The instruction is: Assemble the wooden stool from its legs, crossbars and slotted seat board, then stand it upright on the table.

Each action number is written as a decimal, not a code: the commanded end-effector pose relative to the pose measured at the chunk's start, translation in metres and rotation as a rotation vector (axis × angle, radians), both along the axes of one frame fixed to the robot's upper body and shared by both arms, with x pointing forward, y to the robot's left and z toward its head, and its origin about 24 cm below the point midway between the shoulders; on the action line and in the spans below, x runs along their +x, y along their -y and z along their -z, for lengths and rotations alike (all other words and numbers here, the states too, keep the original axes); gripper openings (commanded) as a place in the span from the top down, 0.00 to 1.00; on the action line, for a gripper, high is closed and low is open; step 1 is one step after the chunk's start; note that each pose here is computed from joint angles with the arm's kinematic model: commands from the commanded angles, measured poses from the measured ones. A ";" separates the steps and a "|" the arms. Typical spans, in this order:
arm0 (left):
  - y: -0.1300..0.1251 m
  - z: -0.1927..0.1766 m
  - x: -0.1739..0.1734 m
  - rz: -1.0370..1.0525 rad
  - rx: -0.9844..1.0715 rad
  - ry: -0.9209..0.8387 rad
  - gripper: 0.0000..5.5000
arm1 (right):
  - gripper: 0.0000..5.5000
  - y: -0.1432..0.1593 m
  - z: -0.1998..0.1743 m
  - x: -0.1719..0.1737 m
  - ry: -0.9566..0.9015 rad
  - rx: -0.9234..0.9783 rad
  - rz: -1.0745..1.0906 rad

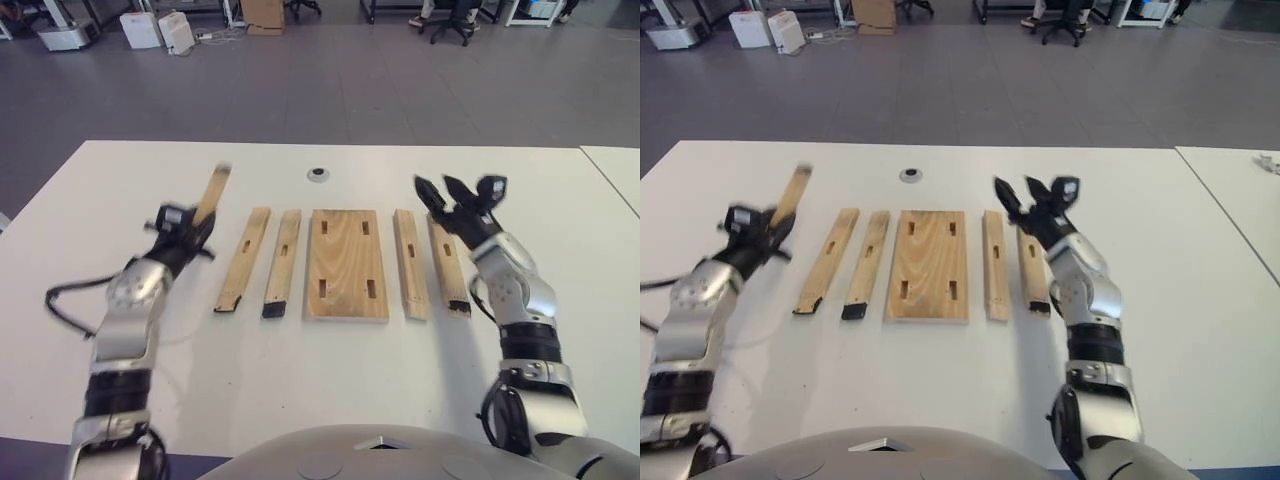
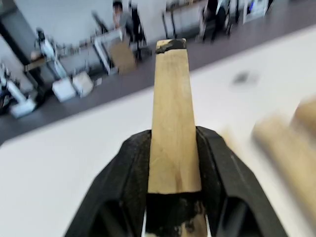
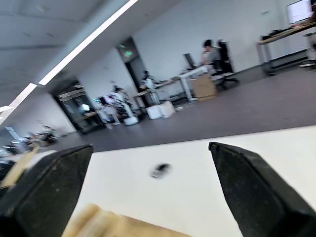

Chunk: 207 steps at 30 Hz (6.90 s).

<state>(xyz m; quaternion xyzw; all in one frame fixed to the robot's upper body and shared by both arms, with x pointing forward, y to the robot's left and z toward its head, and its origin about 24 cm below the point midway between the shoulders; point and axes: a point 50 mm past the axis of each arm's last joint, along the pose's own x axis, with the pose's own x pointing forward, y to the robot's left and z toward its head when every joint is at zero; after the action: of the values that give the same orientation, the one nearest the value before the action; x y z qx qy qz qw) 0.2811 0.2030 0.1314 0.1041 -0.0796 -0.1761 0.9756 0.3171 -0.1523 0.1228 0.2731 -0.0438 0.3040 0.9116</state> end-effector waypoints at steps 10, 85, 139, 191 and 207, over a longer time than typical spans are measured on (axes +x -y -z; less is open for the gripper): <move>0.099 -0.029 0.004 0.411 0.022 0.138 0.77 | 0.53 -0.063 -0.072 0.001 -0.077 0.349 -0.298; 0.063 0.022 0.011 0.068 -0.005 -0.057 0.43 | 0.36 0.037 0.082 -0.083 -0.622 -0.748 0.173; 0.025 0.013 -0.062 -0.197 -0.970 -0.392 0.81 | 0.44 0.024 0.047 -0.101 -0.146 -0.848 -0.209; 0.063 -0.082 -0.069 0.337 -0.815 0.025 0.15 | 0.44 0.083 0.011 -0.044 -0.051 -0.798 0.149; 0.040 0.086 -0.051 -0.008 -0.008 -0.706 0.26 | 0.44 0.083 0.044 -0.040 -0.154 -0.827 0.160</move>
<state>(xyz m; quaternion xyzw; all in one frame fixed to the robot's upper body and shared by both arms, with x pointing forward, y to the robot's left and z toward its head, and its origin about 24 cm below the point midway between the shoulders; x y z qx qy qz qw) 0.2346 0.1622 0.0551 0.0156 0.2290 -0.1926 0.9541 0.2744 -0.2360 0.0790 -0.0931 0.1308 0.2026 0.9660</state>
